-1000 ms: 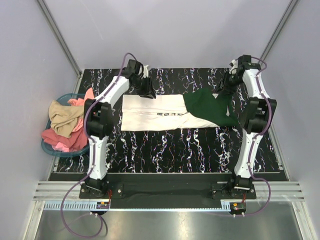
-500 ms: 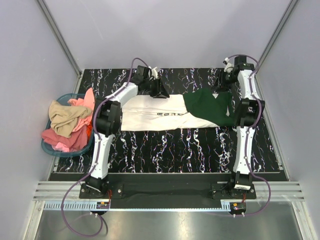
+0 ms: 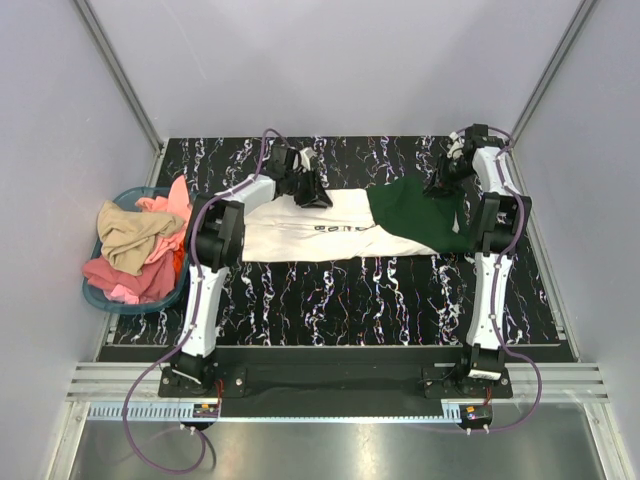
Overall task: Fold and stack the t-shirts
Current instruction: Fold the tshirt
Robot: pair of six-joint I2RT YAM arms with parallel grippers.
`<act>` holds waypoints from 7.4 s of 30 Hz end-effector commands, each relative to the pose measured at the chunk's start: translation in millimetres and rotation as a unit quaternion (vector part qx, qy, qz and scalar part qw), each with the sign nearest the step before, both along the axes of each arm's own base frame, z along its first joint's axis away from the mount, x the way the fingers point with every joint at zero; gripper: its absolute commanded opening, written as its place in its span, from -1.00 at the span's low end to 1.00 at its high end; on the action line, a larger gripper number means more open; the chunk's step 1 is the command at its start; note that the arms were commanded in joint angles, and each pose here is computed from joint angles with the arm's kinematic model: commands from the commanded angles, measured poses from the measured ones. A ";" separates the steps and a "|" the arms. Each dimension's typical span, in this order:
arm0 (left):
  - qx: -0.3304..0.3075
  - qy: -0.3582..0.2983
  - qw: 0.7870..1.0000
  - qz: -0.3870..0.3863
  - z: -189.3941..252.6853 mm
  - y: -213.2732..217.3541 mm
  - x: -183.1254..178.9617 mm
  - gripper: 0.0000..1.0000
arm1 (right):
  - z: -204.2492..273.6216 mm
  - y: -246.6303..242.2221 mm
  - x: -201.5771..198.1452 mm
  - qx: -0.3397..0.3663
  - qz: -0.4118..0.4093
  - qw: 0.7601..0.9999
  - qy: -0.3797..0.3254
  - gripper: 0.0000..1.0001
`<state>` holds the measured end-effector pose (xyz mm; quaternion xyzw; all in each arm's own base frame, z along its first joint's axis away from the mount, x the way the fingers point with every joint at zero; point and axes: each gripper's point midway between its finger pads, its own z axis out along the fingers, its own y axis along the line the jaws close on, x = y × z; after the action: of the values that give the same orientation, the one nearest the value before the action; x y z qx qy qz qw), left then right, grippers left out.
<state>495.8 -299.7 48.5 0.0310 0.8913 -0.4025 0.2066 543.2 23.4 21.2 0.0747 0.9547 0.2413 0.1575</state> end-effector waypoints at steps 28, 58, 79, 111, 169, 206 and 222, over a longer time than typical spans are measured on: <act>0.130 0.054 0.990 0.024 -37.1 53.1 -128.9 -0.35 | 22.7 -7.9 -114.8 -0.064 -0.064 0.996 0.018 -0.35; 0.006 -0.075 0.994 -0.074 99.6 -35.8 -106.2 -0.24 | 47.9 -37.5 -178.5 -0.129 -0.158 0.978 0.037 -0.28; 0.003 -0.104 0.991 -0.087 32.0 -117.5 -54.6 -0.19 | 40.3 3.7 -62.3 0.010 0.021 0.997 -0.070 -0.22; -0.015 -0.098 0.990 -0.098 43.9 -122.3 -57.3 -1.00 | -6.0 39.4 -40.0 0.040 0.117 0.991 -0.059 -0.17; 0.081 -0.067 0.994 0.013 29.0 -65.8 -56.5 -1.00 | 35.8 42.4 11.6 -0.089 0.201 0.945 -0.243 -1.00; 0.098 -0.038 0.994 0.012 8.3 -52.2 -48.0 -0.78 | 81.5 25.8 27.8 -0.110 0.063 0.958 -0.257 -0.12; 0.052 -0.072 0.992 -0.089 95.7 -73.0 -130.7 -0.48 | 84.6 13.6 -224.9 -0.068 -0.174 0.980 0.065 -0.97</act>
<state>407.3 -340.9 123.0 0.0900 0.9108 -0.3205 0.2444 368.2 35.2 145.1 0.1923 0.9398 0.1616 0.2317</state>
